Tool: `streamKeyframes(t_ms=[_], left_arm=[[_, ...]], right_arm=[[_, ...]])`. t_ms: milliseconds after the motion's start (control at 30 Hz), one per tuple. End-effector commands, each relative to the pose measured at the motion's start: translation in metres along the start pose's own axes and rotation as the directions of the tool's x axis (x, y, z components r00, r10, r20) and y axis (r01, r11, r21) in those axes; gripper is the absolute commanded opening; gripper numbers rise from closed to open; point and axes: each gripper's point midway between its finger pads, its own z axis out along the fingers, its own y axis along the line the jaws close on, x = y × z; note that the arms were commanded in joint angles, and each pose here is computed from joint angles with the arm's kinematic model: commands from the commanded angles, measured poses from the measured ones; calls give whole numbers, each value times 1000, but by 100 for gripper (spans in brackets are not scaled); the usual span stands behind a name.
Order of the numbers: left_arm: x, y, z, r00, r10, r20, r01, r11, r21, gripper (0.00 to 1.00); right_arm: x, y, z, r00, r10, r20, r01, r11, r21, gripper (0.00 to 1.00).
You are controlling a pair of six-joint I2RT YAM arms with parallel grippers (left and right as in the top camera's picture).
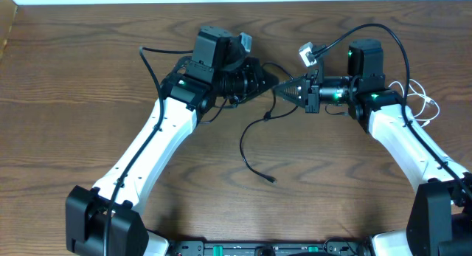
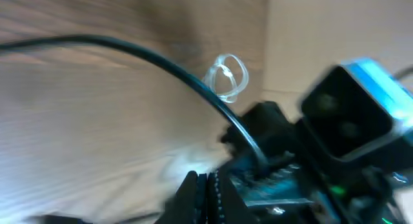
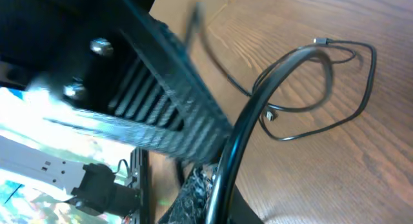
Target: Untangle cables
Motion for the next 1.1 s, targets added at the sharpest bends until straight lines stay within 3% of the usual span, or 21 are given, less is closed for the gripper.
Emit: streamKeyframes(t_ms=[0,233,567,833,1067], left_arm=[[17,-16,0,994,-36,-101,44,996,81,8],[11,-12,-2,996,-43,-84,49,996,76,7],[13,-15,-5,993,-44,-107,54,994,96,8],[13,-16,-9,991,-44,-127,59,992,116,7],[13,-16,-9,991,-44,-127,59,992,115,7]], right_arm=[[-3,13,0,999,-44,1,44,998,-37,6],[0,31,-2,996,-86,-5,85,985,-147,27],[0,38,-9,994,-112,4,111,974,-198,19],[-4,38,-22,994,-105,24,107,970,-218,31],[-3,38,-22,994,-109,24,112,969,-221,31]])
